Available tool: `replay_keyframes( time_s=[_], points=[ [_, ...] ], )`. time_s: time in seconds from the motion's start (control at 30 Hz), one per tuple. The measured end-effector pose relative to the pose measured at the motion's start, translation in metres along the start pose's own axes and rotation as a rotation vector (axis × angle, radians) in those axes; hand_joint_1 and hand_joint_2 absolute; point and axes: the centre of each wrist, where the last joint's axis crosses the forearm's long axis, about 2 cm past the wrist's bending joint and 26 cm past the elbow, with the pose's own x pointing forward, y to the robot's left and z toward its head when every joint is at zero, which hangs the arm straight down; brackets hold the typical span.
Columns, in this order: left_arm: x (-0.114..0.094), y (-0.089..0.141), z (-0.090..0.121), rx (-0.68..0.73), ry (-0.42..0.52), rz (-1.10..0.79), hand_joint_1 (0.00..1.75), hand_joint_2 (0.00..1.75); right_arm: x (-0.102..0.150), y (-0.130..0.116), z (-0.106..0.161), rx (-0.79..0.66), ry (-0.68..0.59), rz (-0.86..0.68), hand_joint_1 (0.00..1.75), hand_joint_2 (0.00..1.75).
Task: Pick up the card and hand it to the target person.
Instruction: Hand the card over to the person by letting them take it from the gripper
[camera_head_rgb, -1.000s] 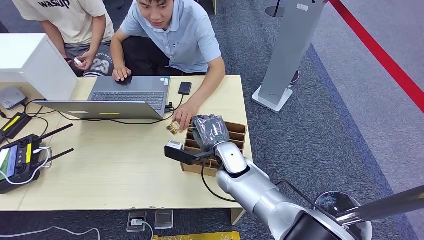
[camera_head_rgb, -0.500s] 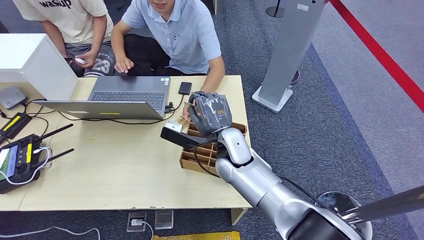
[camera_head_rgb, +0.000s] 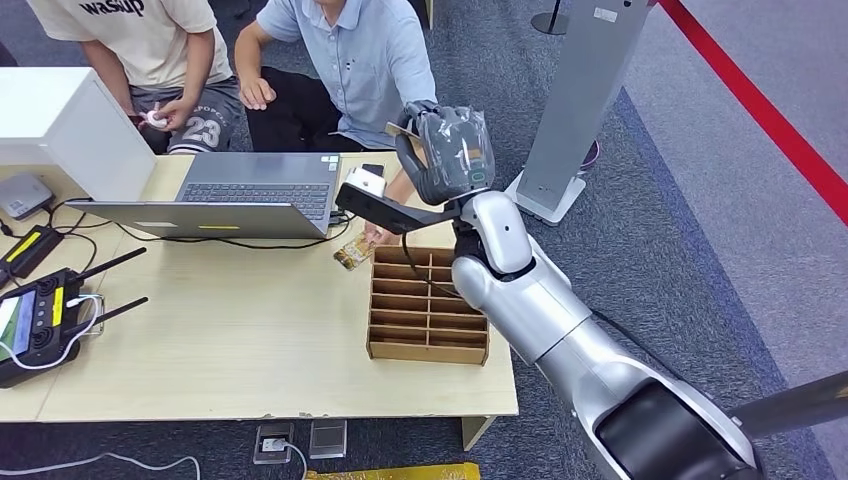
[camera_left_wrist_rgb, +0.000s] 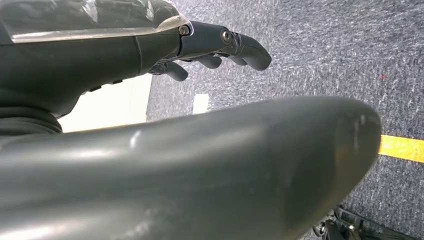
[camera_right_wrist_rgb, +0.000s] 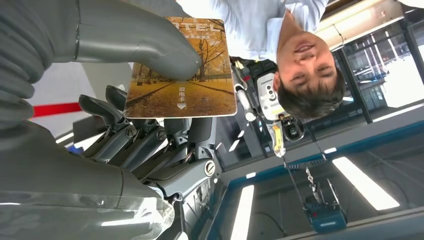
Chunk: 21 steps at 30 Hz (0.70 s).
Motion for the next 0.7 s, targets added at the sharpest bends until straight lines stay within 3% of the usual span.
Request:
replay_keyframes(
  time_s=[0.33,0.53,0.6,0.67,0.7],
  points=[
    [0.000,0.001,0.000,0.009,0.014,0.000,0.00,0.00,-0.002,0.002,-0.014,0.050,-0.026,0.038,1.75,1.75],
    [0.000,0.001,0.000,0.010,0.014,0.000,0.00,0.00,0.005,0.010,-0.013,0.096,-0.042,0.038,1.54,1.75],
    [0.000,0.001,0.000,0.010,0.014,0.000,0.00,0.00,0.006,0.014,-0.012,0.117,-0.048,0.042,0.94,1.75],
    [0.000,0.001,0.000,0.010,0.014,0.000,0.00,0.00,0.006,0.018,-0.010,0.143,-0.055,0.046,0.20,1.75],
    [0.000,0.001,0.000,0.010,0.014,0.001,0.00,0.00,0.006,0.019,-0.009,0.160,-0.057,0.046,0.10,1.75]
  ],
)
